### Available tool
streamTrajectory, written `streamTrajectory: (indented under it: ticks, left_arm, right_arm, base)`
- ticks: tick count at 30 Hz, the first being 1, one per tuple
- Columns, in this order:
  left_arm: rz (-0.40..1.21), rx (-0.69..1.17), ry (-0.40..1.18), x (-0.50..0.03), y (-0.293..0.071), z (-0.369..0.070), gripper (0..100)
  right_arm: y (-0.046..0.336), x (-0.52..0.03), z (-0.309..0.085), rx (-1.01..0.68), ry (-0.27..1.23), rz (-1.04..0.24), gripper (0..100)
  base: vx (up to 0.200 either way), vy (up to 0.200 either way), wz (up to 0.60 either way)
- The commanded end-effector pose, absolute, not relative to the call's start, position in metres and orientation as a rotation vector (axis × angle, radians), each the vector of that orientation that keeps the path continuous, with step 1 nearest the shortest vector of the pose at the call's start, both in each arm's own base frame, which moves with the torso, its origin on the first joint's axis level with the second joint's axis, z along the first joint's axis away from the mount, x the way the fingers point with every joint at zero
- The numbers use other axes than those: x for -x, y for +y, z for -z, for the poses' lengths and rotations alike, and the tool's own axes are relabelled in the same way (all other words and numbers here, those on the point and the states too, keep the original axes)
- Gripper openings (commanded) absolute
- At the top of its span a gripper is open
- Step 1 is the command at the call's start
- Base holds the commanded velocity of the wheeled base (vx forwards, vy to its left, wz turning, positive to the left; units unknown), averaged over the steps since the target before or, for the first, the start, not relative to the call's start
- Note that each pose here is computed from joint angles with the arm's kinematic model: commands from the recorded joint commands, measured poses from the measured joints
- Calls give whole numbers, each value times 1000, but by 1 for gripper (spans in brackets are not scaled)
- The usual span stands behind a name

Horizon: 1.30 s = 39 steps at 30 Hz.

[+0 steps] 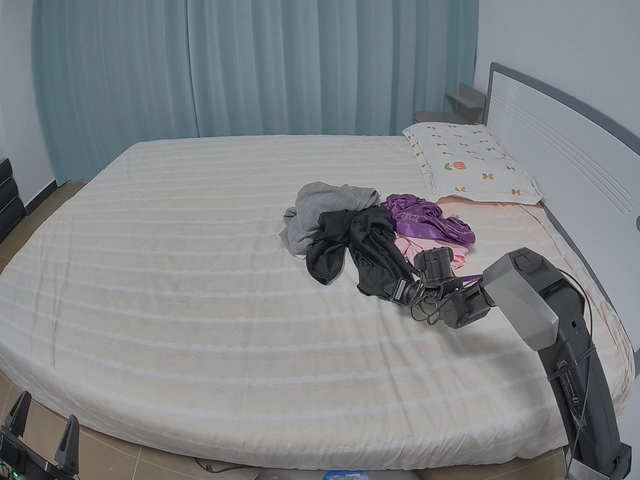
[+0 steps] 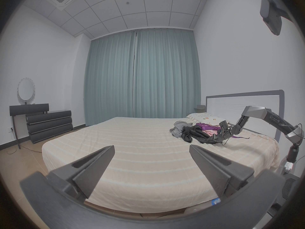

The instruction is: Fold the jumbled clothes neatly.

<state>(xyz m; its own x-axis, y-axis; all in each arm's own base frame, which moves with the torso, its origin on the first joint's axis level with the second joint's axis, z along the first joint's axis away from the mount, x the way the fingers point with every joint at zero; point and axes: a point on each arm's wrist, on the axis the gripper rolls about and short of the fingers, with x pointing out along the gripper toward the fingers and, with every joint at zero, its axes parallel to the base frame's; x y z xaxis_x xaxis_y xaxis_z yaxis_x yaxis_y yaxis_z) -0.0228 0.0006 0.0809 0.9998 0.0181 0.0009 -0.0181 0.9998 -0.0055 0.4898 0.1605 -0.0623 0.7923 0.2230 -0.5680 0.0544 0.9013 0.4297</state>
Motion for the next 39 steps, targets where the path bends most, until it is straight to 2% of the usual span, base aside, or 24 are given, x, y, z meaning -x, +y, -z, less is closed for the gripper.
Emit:
streamTrajectory:
  ticks: [1,9,14,15,20,28,29,33,39]
  left_arm:
    - [-20,6,1,23,1,-76,100]
    - [-18,6,0,23,1,-76,100]
    - [-18,6,0,23,1,-76,100]
    - [-18,6,0,23,1,-76,100]
    - [-18,6,1,23,1,-76,100]
    - [-18,6,0,23,1,-76,100]
    - [-18,6,0,23,1,-76,100]
    - [-18,5,0,23,1,-76,100]
    - [-17,3,2,23,1,-76,100]
  right_arm:
    - [164,-489,62,-447,655,-105,0]
    - [162,-489,55,-484,647,-98,0]
    - [157,-472,24,-604,658,-60,0]
    - [154,-459,10,-635,676,-70,0]
    - [143,-420,-11,-662,670,-120,0]
    - [140,-338,-52,-706,557,-237,0]
    - [140,-319,-68,-712,528,-274,0]
    - [142,-293,-91,-715,500,-327,0]
    - [148,-245,-153,-742,358,-494,0]
  base:
    - [0,0,0]
    - [0,0,0]
    - [0,0,0]
    - [0,0,0]
    - [0,0,0]
    - [0,0,0]
    - [0,0,0]
    - [0,0,0]
    - [0,0,0]
